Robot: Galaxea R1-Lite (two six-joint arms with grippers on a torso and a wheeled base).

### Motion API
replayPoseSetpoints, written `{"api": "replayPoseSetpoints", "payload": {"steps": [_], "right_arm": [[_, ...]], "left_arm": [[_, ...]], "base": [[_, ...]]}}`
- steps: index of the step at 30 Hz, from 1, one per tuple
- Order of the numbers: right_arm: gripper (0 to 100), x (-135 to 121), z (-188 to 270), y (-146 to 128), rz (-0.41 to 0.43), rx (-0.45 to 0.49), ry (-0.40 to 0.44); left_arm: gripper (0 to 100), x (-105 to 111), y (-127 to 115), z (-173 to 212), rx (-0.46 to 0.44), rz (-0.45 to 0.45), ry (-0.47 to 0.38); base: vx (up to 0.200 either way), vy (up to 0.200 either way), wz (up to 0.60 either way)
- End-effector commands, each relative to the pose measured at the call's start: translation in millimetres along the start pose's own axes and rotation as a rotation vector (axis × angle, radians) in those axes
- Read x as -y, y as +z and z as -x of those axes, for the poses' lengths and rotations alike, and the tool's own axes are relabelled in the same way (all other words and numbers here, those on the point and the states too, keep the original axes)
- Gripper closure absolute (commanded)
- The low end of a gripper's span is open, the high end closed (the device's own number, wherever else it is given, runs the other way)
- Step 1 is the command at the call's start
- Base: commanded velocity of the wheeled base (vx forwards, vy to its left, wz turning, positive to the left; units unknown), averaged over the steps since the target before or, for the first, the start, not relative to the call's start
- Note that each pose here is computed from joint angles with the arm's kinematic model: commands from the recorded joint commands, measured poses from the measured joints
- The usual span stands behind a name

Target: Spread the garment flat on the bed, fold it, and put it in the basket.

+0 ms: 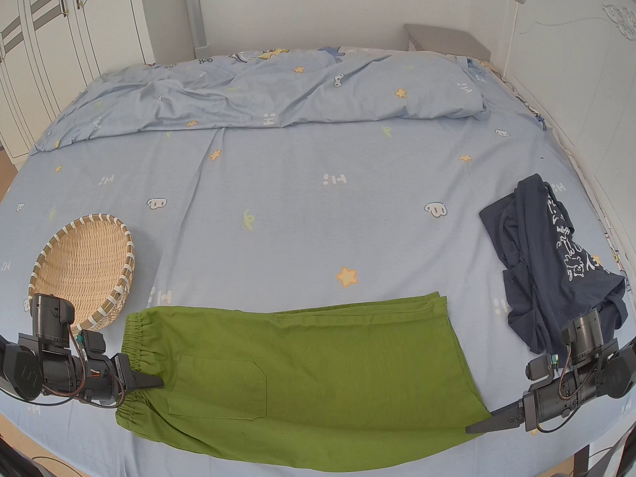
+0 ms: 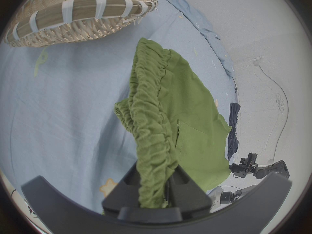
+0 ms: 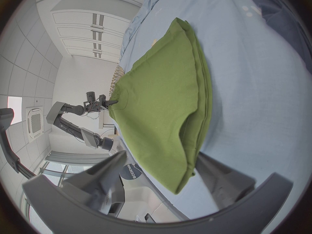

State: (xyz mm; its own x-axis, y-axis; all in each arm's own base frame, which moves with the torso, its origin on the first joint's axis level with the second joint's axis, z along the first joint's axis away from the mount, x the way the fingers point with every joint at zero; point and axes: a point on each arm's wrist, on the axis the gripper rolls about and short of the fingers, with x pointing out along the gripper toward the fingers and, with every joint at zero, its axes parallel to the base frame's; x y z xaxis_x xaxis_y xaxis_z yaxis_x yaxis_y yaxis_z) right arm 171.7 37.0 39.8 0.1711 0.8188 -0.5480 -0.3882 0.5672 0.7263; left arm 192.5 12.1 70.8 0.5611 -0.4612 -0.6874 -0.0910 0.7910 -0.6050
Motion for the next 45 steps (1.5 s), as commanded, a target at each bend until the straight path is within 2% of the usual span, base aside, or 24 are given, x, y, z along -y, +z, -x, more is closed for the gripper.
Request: {"api": "replayPoseSetpoints", "payload": {"steps": [1,4,7,11,14,16,22,28,32,34,39,45], "right_arm": [[0,-0.3,2.4,2.4,0.009,0.023,-0.003],[0,-4.8,10.3,7.3,0.051,0.083,-0.014],[0,-13.8,20.9,15.1,0.111,0.158,-0.061],[0,-39.7,40.3,39.0,0.16,0.303,-0.122],[0,-56.4,52.5,51.7,0.172,0.383,-0.113],[0,-74.9,65.5,66.4,0.21,0.445,-0.093],[0,-97.1,79.9,86.4,0.218,0.457,-0.11],[0,-97.2,73.3,82.3,0.215,0.427,-0.11],[0,-97.5,67.6,79.8,0.214,0.41,-0.119],[0,-99.1,64.8,79.3,0.218,0.406,-0.131],[0,-102.7,58.9,76.3,0.226,0.396,-0.155],[0,-102.8,58.2,75.9,0.225,0.396,-0.162]], "left_arm": [[100,5.8,-0.1,9.3,0.035,-0.026,-0.014],[100,12.4,0.7,19.4,0.063,-0.044,-0.023],[100,21.2,5.1,34.0,0.094,-0.055,-0.026],[100,29.7,14.7,58.6,0.133,-0.076,-0.001],[100,29.3,18.1,67.6,0.136,-0.105,0.025],[100,26.0,21.6,73.5,0.139,-0.124,0.051],[100,25.0,25.6,76.9,0.155,-0.157,0.063],[100,27.1,20.8,73.8,0.13,-0.198,0.055],[100,39.5,23.9,72.6,0.13,-0.247,0.026],[100,54.3,29.7,81.3,0.15,-0.286,0.005],[100,84.8,36.2,93.2,0.065,-0.324,-0.032],[100,101.9,26.4,93.7,0.016,-0.4,-0.083]], "base": [[0.0,0.0,0.0],[0.0,0.0,0.0],[0.0,0.0,0.0],[0.0,0.0,0.0],[0.0,0.0,0.0],[0.0,0.0,0.0],[0.0,0.0,0.0],[0.0,0.0,0.0],[0.0,0.0,0.0],[0.0,0.0,0.0],[0.0,0.0,0.0],[0.0,0.0,0.0]]}}
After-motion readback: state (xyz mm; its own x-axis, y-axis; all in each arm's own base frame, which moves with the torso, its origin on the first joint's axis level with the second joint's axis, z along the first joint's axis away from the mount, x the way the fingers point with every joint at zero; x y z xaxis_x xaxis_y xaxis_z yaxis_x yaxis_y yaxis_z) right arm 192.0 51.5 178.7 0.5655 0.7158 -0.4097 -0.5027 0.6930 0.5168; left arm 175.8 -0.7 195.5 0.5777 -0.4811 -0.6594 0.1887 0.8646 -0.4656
